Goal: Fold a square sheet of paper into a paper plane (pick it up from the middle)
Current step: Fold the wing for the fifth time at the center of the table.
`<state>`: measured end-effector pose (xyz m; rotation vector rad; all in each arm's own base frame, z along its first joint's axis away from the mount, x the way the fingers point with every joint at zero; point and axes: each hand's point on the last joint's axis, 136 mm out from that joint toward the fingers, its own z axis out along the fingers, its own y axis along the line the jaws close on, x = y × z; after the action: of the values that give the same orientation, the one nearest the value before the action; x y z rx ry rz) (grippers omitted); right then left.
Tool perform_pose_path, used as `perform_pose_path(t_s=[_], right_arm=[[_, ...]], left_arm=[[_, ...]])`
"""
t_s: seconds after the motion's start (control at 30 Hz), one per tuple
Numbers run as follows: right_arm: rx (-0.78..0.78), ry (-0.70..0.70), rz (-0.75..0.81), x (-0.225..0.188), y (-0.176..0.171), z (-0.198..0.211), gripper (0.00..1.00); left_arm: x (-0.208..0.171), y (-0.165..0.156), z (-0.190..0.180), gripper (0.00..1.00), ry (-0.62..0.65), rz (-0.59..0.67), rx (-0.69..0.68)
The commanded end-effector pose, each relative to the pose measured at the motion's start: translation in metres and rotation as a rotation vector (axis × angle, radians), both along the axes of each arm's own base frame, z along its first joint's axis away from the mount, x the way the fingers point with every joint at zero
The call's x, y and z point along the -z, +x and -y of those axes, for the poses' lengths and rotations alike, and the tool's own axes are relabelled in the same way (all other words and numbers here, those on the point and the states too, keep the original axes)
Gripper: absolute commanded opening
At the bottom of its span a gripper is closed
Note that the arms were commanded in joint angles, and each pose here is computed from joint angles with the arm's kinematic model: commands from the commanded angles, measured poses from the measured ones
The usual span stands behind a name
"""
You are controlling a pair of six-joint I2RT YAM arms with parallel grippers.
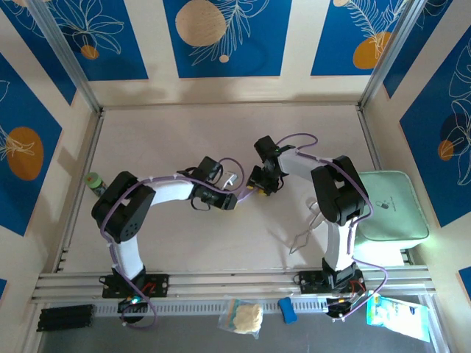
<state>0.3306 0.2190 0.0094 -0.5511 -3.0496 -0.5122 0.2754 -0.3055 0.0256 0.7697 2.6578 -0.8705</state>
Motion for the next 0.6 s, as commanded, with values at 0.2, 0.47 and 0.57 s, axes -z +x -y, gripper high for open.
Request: perform_pose_path(t_s=[0.2, 0.47, 0.57], right_arm=[[0.022, -0.178, -0.095, 0.067, -0.02, 0.033, 0.38], [0.019, -0.185, -0.1, 0.069, -0.021, 0.034, 0.37], [0.019, -0.189, -0.105, 0.07, -0.022, 0.035, 0.37]], left_arm=[[0.021, -0.014, -0.009, 0.27, 0.086, -0.074, 0.02], [0.023, -0.009, -0.008, 0.2, 0.081, -0.082, -0.031], [0.024, -0.007, -0.009, 0.18, 0.083, -0.079, -0.05]])
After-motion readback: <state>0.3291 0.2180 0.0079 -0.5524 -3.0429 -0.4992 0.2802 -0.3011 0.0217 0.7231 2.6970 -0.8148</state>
